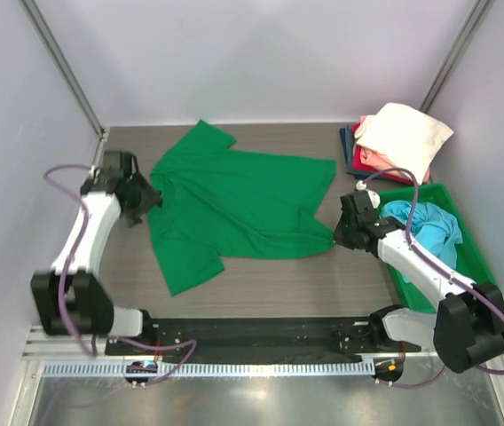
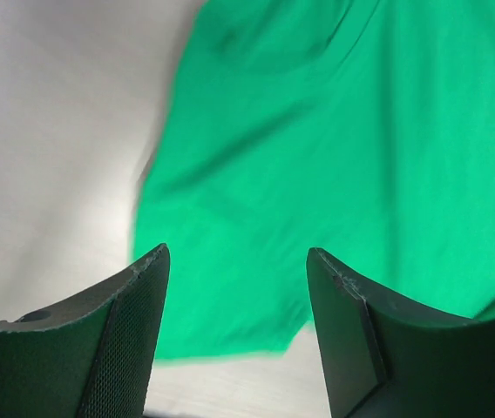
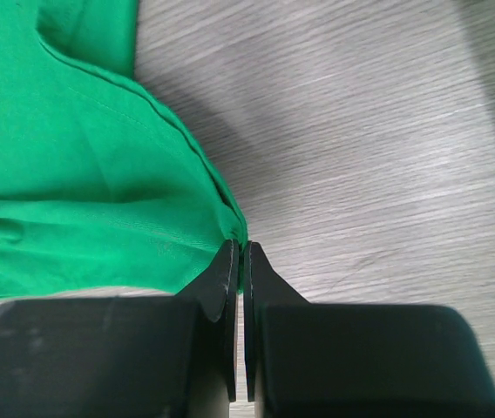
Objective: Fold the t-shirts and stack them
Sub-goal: Flatten the tshirt out
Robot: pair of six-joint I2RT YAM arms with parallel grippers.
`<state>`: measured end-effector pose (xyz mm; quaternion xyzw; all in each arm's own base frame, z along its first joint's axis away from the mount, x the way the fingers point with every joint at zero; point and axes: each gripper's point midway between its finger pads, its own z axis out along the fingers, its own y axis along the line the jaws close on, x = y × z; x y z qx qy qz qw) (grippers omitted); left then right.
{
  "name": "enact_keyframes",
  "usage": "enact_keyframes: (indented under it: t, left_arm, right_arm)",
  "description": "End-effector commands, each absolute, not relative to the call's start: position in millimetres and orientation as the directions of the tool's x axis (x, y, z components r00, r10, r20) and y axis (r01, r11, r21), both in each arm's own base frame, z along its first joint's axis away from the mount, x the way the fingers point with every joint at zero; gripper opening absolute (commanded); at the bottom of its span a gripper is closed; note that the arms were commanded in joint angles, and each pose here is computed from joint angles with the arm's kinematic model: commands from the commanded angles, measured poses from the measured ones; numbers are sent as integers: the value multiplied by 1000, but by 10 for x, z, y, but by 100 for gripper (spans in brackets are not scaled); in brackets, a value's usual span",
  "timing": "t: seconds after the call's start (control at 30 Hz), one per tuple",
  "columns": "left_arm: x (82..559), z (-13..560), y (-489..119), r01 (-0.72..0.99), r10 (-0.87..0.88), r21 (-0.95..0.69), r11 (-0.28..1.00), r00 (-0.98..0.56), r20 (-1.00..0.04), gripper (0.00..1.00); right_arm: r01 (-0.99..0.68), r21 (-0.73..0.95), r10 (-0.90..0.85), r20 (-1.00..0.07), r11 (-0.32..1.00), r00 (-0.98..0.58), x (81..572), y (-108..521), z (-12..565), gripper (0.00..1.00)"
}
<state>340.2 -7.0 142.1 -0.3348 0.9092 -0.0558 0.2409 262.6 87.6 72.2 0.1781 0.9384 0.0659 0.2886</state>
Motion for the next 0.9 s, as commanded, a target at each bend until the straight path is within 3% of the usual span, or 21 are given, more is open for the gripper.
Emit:
enact_keyframes:
  t: [0.0,0.23,0.47,0.87]
  left_arm:
    - [2929,1155,-90,-622,-662,-245,744,-634,-400,66]
    - [2131,783,-279,-679,-719,-240,693,-633,-286,62]
    - [1826,651,-503,-700,-746,-259,666,-618,-249,57]
    - [1372,230,-805,-649,-667,-160,744,-710,-225,52]
  right_arm:
    - [296,294,413,-531,909,-740,2712,936,824,1]
    - [376,312,487,-509,873,-709,2646,736,733,1]
    - [426,362,557,-472,829,-683,2649,542,706,1]
    - [434,398,582,-429,808,-691,2733,500,636,1]
